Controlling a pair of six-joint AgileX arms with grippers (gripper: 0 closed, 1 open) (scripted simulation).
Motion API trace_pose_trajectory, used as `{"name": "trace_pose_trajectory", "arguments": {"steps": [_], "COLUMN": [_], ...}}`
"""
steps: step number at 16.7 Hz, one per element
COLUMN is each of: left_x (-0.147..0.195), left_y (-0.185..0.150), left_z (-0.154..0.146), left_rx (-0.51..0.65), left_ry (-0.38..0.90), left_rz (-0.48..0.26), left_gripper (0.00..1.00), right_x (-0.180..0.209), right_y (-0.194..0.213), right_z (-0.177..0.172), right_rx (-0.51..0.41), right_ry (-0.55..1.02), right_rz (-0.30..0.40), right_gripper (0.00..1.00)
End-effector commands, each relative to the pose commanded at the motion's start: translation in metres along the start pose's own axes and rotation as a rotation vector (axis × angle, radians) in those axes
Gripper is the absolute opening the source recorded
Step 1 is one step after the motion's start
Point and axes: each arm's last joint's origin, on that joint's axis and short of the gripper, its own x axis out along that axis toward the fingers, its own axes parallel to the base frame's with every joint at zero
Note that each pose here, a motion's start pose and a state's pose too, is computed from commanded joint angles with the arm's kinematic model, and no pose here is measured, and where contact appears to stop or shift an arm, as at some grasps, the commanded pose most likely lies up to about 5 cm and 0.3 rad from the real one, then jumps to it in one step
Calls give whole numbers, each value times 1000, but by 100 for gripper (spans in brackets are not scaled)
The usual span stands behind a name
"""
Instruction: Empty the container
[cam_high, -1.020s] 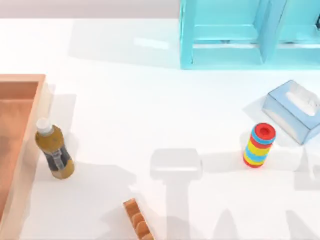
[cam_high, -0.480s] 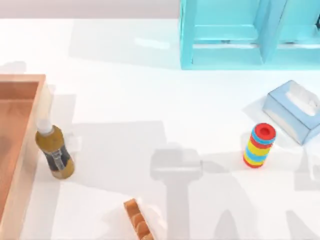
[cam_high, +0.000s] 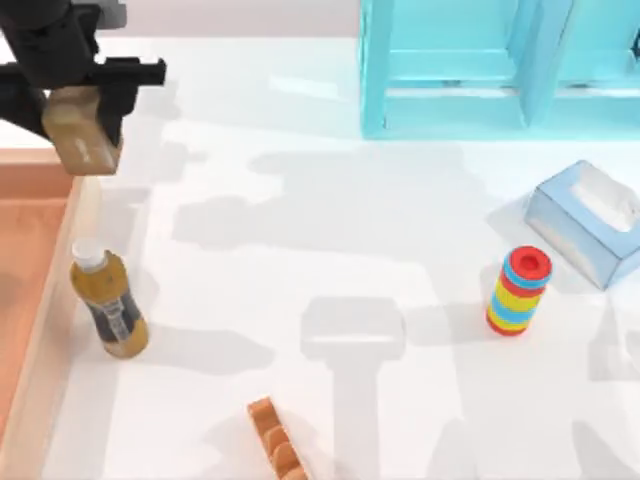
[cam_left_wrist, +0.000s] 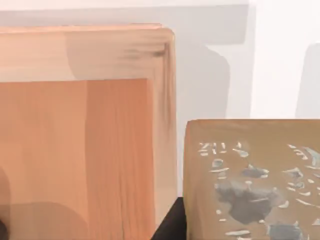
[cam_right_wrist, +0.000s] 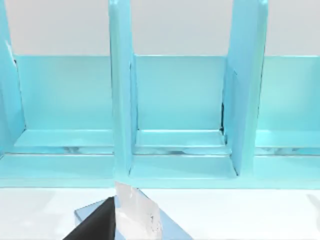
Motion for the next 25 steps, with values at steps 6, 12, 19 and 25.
{"name": "trace_pose_trajectory", "arguments": {"steps": [6,12,19,25], "left_x": [49,57,91,101], "left_y": [-54,-54,-69,-55], "left_z": [30,33,31,30], "left_rx": [-20,-28,14,-26], "left_ry": [36,48,48,46], "left_rz": [23,28,7,29], "left_gripper": [0,0,0,0], "right_x": [0,0,0,0], "right_y": [0,0,0,0], "right_z": [0,0,0,0], "right_rx": [0,0,0,0], "right_ry": [0,0,0,0], "right_rz": [0,0,0,0], "right_gripper": [100,100,100,100]}}
